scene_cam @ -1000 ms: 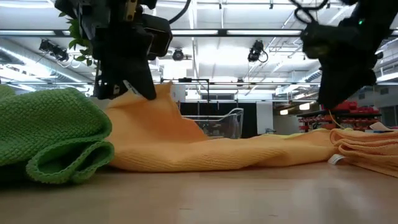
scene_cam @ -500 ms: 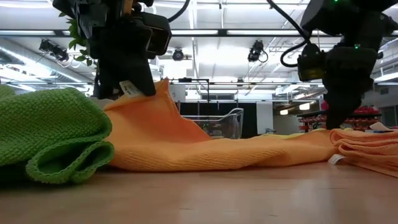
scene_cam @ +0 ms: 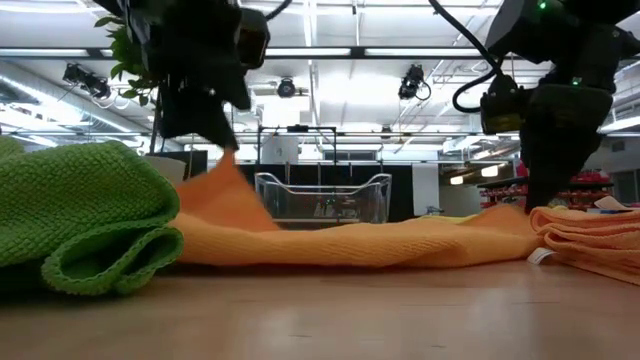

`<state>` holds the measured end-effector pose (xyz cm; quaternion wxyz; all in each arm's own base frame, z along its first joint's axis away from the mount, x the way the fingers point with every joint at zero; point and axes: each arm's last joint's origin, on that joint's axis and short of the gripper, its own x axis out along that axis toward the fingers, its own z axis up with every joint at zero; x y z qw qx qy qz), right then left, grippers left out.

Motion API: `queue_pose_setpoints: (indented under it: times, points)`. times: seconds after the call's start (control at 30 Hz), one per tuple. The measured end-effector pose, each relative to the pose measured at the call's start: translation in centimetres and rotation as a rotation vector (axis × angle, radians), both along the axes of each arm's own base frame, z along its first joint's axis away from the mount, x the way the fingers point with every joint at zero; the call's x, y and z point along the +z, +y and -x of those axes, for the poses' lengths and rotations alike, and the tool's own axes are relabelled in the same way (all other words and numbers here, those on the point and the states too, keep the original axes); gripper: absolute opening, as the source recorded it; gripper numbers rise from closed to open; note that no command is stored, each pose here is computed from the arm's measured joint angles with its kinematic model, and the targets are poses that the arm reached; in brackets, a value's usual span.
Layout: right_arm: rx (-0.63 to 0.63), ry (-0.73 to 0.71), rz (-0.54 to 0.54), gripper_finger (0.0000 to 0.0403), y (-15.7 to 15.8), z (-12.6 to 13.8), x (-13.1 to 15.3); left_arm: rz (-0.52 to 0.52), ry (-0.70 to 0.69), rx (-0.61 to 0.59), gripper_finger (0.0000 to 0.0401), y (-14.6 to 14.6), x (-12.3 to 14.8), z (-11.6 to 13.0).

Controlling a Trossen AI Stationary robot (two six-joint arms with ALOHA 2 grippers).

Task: Fold microfiber towels
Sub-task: Fold the orange towel on the table

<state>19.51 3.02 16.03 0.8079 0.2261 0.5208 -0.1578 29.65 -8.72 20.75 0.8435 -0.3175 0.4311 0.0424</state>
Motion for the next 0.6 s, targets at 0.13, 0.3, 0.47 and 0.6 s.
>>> queue_pose_setpoints:
  times: [0.13,0.3,0.47,0.6]
  points:
    - [-0.003,-0.005,0.005,0.0005,0.0,0.0,0.0,-0.032,0.058,0.001,0.0244,0.1,-0.8,0.1]
    - [-0.013,-0.013,0.001,0.0003,0.0,-0.1,0.0,-0.179,0.156,0.126,0.0237,1.0,-1.8,0.9]
    - [-0.014,-0.024,0.000,0.0003,0.0,-0.2,0.1,-0.142,0.215,0.237,0.0237,2.2,-2.0,1.1]
    - [-0.014,-0.031,-0.002,0.0002,0.0,-0.3,0.1,-0.103,0.334,0.298,0.0237,3.5,-2.4,1.7]
